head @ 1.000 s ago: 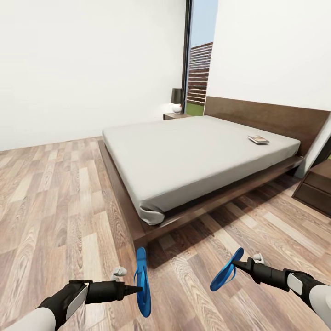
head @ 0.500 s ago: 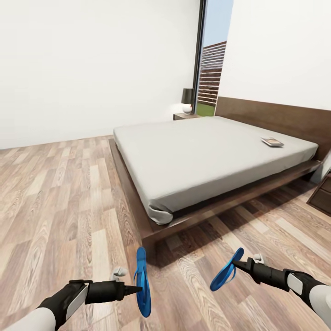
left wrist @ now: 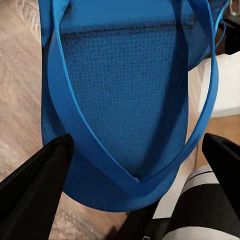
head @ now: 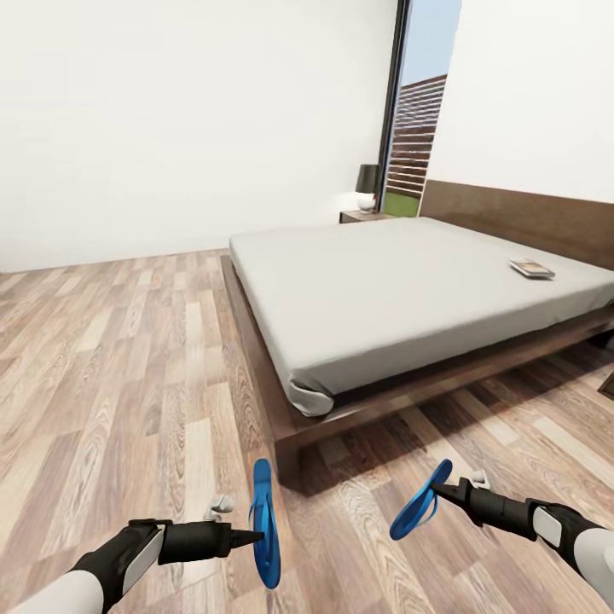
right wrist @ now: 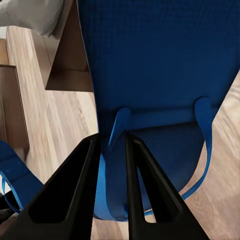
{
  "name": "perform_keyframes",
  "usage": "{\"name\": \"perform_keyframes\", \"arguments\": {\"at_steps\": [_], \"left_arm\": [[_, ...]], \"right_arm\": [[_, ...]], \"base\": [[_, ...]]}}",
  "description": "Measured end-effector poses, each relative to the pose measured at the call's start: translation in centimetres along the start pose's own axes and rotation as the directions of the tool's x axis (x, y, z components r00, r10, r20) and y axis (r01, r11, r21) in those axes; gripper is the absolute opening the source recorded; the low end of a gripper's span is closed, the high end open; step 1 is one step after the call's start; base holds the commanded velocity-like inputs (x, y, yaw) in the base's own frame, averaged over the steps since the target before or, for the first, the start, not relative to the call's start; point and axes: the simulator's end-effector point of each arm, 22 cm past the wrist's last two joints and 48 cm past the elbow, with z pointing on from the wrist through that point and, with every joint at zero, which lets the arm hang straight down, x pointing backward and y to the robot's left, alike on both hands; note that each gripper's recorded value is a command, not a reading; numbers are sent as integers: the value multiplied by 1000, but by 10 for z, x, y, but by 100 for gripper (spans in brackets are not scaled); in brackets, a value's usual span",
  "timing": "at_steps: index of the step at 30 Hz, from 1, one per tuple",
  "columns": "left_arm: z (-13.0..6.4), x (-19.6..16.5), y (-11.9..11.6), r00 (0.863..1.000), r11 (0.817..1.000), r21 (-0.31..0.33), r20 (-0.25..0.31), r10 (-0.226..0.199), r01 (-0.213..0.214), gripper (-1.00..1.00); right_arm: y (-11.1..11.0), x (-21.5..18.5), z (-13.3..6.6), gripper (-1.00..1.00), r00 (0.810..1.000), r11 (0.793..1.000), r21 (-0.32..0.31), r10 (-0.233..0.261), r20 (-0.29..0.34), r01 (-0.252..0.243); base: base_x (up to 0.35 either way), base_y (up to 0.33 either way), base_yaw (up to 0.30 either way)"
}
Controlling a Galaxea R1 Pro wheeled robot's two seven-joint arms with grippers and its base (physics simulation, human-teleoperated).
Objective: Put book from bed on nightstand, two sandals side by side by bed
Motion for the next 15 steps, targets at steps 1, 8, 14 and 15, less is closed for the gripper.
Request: {"name": "perform_keyframes", "arguments": {"at_steps": [1, 8, 14, 15], "left_arm": [[0, 0, 0, 1000, 1000, 0, 0, 0, 0, -100], [-1, 0, 0, 1000, 1000, 0, 0, 0, 0, -100], [-1, 1, 1, 1000, 1000, -3, -1, -4, 4, -100], [-1, 2, 2, 1000, 1000, -3, -2, -5, 5, -100]], "right_arm": [[0, 0, 0, -100, 1000, 1000, 0, 0, 0, 0], [0, 0, 0, -100, 1000, 1000, 0, 0, 0, 0], [0, 0, 0, -100, 1000, 1000, 0, 0, 0, 0], [0, 0, 0, -100, 1000, 1000, 0, 0, 1, 0]], "base": [[0, -82, 144], [0, -83, 141], [0, -84, 117], [0, -84, 57]]}}
